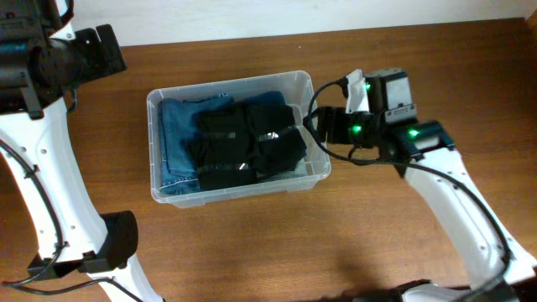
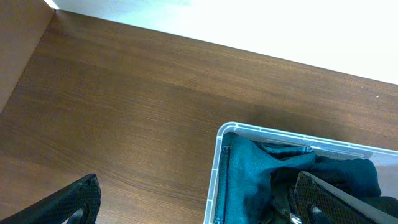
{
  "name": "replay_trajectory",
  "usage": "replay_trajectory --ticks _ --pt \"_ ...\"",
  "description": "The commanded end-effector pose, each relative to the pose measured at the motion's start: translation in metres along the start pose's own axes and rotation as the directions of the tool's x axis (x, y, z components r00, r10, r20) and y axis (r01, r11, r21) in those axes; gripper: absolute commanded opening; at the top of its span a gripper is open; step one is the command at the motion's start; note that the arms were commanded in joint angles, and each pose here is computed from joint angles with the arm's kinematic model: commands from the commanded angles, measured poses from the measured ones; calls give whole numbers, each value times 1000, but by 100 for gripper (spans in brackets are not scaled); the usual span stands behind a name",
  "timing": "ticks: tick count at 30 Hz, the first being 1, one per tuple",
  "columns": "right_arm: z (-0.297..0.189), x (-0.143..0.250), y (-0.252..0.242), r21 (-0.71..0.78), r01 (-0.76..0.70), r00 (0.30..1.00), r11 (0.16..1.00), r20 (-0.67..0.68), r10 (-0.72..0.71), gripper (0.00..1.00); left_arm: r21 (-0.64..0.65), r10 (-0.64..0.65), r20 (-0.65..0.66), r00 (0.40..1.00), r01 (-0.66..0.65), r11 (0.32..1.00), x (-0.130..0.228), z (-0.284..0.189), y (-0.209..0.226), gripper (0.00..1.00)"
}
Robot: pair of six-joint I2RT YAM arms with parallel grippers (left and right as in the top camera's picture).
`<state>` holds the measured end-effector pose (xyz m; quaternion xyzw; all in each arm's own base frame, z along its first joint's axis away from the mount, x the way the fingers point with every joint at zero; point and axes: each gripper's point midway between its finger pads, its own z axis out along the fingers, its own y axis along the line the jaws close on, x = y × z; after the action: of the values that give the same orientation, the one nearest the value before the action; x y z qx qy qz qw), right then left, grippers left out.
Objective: Pack container
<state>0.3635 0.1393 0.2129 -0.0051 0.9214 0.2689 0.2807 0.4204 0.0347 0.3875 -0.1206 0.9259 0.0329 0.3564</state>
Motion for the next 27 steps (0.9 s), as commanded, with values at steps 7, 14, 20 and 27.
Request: replay_trajectory --ticks 7,14,20,27 --pt "-74 10 23 48 98 995 994 -28 -96 98 1 -13 4 1000 13 1000 -1 -2 2 99" --pt "-121 -19 21 164 403 893 901 144 -426 98 1 -13 4 1000 13 1000 -1 -2 2 99" --pt "-178 -21 20 326 507 779 798 222 -586 98 1 -14 5 1000 14 1000 -1 -2 2 99" --pt "-231 4 11 472 447 751 760 263 -605 98 1 -13 4 1000 13 1000 -1 -2 2 99"
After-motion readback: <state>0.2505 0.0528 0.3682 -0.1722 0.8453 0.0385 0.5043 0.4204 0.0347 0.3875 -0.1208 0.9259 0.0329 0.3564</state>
